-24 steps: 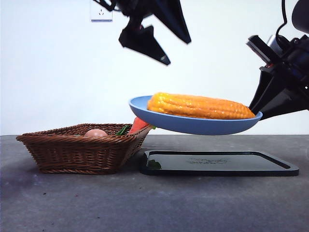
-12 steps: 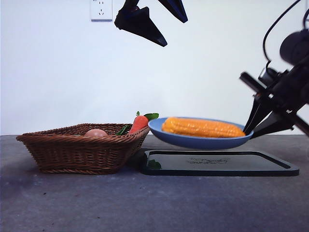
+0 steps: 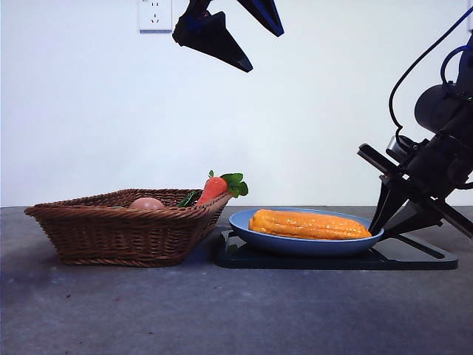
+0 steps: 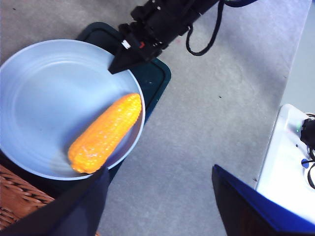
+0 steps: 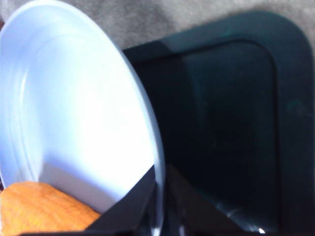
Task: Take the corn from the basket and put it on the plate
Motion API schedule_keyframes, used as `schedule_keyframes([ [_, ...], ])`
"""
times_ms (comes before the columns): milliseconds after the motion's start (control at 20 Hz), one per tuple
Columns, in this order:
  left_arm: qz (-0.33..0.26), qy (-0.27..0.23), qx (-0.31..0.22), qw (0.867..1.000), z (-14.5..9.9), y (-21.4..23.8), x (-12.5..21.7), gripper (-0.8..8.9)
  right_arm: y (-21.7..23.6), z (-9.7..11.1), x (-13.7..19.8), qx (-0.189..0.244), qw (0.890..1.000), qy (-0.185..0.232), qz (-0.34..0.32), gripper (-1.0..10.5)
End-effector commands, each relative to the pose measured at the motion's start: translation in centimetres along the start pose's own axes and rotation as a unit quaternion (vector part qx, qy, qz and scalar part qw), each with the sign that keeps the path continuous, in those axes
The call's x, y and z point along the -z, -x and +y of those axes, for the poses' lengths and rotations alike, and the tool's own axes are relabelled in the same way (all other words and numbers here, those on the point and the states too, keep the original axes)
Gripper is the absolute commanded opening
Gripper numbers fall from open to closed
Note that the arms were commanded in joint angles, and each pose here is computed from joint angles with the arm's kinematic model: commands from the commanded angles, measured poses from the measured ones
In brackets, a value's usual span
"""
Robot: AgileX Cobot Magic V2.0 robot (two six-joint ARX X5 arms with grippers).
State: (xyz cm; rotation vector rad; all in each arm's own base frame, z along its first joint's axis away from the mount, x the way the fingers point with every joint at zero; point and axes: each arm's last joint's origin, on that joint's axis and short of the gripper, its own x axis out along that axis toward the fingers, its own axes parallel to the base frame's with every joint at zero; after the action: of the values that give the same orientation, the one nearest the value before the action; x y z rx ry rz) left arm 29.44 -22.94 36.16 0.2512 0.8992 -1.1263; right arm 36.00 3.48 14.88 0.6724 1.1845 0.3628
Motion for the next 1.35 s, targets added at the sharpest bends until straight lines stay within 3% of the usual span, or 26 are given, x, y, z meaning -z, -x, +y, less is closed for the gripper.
schedule_keyframes([
  [50,-0.013,-0.005,-0.002,1.0,0.2,0.1,-0.6,3.38,-0.3,-0.1,-0.1,0.007,1.0,0.009,0.009,0.6],
  [250,-0.014,-0.001,-0.006,1.0,0.5,0.3,-0.6,3.39,-0.2,0.1,-0.1,-0.013,1.0,0.013,0.016,2.2],
  [400,-0.014,0.0,-0.007,1.0,0.6,0.3,-0.6,3.38,1.2,0.7,-0.2,-0.013,1.0,0.019,0.003,2.3],
  [600,-0.016,0.003,-0.009,1.0,0.9,0.4,-0.5,3.38,5.3,2.3,0.4,0.025,0.998,0.044,-0.03,2.3],
  [750,-0.014,0.004,-0.009,1.0,0.9,0.5,-0.5,3.38,9.4,4.3,1.8,0.049,0.993,0.09,-0.057,2.3],
  [950,-0.002,0.011,-0.007,1.0,0.8,0.5,-0.2,3.38,14.3,7.8,5.1,0.035,0.982,0.165,-0.08,2.3],
  [1200,0.013,0.019,-0.003,1.0,0.8,0.5,0.1,3.36,16.9,10.8,9.9,0.019,0.969,0.242,-0.044,2.2],
  [1350,0.023,0.025,-0.001,0.999,0.7,0.5,0.3,2.46,17.1,11.4,11.3,0.017,0.966,0.258,-0.022,2.2],
])
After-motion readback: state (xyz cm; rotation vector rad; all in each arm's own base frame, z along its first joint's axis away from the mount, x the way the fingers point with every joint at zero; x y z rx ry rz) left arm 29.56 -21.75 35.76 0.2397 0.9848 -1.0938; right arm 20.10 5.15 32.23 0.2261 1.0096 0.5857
